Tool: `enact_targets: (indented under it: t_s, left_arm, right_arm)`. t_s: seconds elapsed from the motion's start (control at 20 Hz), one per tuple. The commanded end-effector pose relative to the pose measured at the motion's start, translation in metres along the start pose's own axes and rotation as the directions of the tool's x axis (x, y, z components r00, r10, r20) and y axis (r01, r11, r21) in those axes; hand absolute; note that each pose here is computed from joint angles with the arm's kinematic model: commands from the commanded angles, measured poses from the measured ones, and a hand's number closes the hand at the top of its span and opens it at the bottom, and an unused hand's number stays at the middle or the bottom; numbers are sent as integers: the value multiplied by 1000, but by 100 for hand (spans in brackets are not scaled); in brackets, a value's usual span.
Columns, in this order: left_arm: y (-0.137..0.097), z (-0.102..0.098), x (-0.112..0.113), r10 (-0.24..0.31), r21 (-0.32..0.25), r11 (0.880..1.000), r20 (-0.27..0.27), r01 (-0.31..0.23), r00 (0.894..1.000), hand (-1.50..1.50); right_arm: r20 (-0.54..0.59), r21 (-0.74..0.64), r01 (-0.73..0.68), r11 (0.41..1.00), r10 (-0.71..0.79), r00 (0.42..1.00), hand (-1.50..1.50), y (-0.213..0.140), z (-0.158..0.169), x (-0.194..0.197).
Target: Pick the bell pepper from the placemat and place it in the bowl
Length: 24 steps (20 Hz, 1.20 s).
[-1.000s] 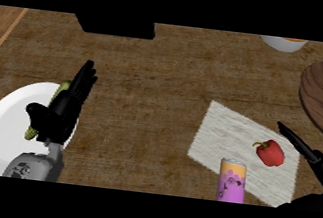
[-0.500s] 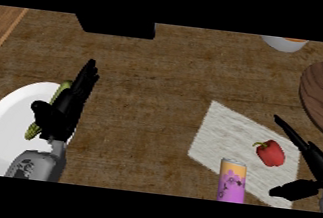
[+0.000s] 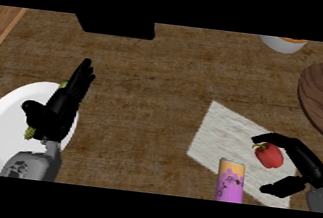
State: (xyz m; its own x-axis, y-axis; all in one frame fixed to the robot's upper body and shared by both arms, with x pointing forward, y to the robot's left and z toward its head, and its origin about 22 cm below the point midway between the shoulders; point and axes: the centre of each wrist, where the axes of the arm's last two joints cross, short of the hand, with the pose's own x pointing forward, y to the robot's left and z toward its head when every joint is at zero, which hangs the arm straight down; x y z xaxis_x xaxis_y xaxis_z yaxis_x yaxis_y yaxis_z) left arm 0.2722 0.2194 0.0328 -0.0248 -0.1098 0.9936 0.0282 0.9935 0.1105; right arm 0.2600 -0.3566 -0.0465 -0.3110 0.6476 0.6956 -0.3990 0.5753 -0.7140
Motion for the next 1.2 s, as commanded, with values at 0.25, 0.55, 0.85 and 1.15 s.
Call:
enact_targets:
  t_s: [0.25,0.55,0.85,1.15]
  left_arm:
    - [-5,-1,-17,-4,-11,1000,-8,4,1000,0]
    - [0,0,-8,12,20,1000,6,-12,1000,0]
    - [6,4,-22,2,16,1000,-11,-2,1000,0]
    - [-3,10,5,-1,26,1000,3,1,1000,0]
  right_arm:
    - [90,72,-30,997,23,996,150,37,-5,-2]
    - [-78,-36,188,982,-190,979,150,-2,16,2]
    - [32,-151,267,952,-265,964,150,5,42,46]
    - [233,-307,239,921,-171,957,150,-40,52,101]
